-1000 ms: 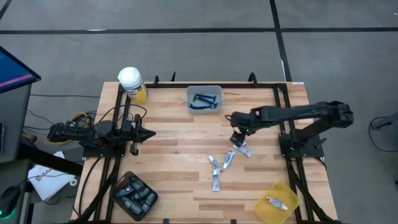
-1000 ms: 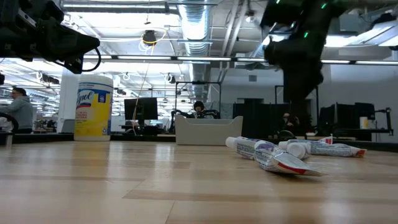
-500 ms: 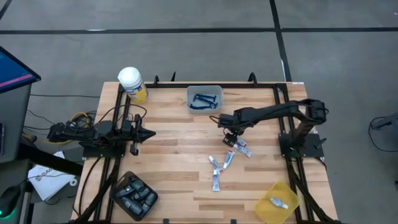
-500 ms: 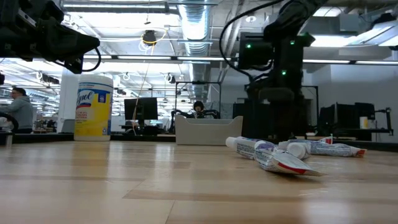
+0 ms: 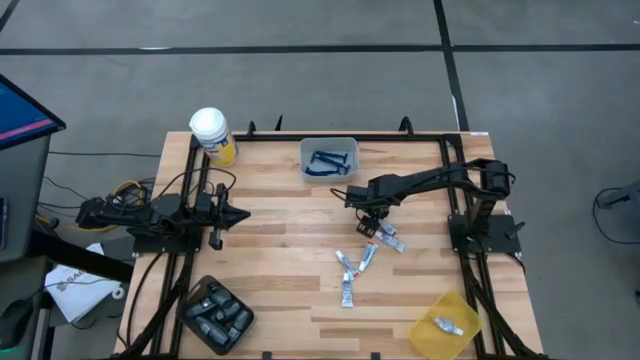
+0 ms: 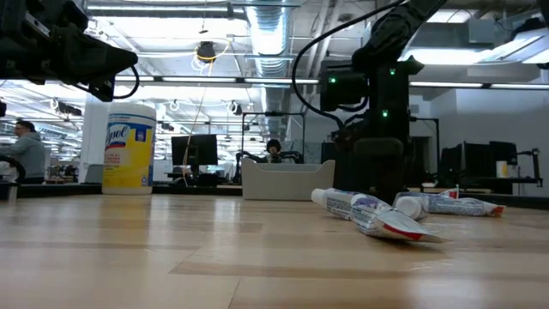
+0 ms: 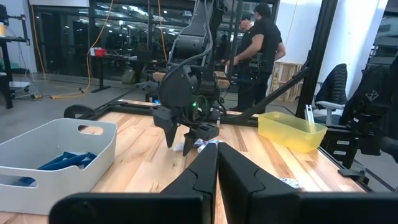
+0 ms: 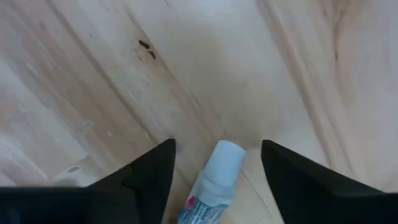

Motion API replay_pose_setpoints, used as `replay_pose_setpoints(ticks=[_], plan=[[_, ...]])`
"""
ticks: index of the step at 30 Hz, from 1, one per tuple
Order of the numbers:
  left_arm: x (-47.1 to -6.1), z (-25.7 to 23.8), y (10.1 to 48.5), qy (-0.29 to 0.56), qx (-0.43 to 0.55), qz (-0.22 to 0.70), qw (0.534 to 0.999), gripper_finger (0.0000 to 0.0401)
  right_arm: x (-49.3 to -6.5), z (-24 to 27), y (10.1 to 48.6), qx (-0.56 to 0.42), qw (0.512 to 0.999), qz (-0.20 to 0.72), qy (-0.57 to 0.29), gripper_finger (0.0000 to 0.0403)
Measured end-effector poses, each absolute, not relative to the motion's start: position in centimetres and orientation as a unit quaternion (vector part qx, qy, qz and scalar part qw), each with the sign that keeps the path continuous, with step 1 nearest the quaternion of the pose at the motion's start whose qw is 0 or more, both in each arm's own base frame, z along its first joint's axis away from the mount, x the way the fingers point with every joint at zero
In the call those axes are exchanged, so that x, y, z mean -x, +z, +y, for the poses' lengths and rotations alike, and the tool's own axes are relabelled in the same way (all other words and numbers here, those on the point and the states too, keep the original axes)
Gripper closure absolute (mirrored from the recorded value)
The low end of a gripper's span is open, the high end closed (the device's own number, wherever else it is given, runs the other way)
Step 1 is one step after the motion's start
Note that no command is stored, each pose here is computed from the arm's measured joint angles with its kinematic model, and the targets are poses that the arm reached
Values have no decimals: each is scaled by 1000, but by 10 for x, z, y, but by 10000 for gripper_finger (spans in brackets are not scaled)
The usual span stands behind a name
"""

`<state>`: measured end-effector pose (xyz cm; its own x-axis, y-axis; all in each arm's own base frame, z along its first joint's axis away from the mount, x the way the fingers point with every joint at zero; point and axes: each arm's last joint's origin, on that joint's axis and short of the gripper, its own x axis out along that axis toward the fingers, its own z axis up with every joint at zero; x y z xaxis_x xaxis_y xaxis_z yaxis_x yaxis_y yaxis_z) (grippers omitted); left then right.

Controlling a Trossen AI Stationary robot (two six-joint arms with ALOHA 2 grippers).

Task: Pick & Place Travel size toiletries
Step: Put the white toothpaste into the yellow bin

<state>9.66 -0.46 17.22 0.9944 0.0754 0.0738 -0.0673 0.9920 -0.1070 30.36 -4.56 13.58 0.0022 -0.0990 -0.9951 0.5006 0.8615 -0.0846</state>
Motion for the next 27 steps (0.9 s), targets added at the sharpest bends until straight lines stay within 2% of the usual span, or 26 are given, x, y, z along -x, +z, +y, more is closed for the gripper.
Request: replay_pose_setpoints(ticks=[3,8,10,15,18,24,27], plan=[[-97,-5,172,36,52,-39,997,393,-304,-47,136,-153,691,672,-216,220],[-97,-5,172,36,52,-39,997,393,-304,-48,135,-170,693,671,-202,333],[-97,-5,172,36,52,-39,997,393,-305,-48,135,-167,697,670,-193,359],[-97,-5,172,36,52,-39,997,393,-316,-51,146,-147,713,662,-179,356],[-97,-5,172,36,52,-39,997,393,-322,-53,164,-135,733,642,-179,356],[-97,-5,172,36,52,-39,997,393,-323,-57,237,-133,807,547,-178,356],[-97,-5,172,36,52,-39,997,393,-307,-57,283,-144,840,490,-182,356]])
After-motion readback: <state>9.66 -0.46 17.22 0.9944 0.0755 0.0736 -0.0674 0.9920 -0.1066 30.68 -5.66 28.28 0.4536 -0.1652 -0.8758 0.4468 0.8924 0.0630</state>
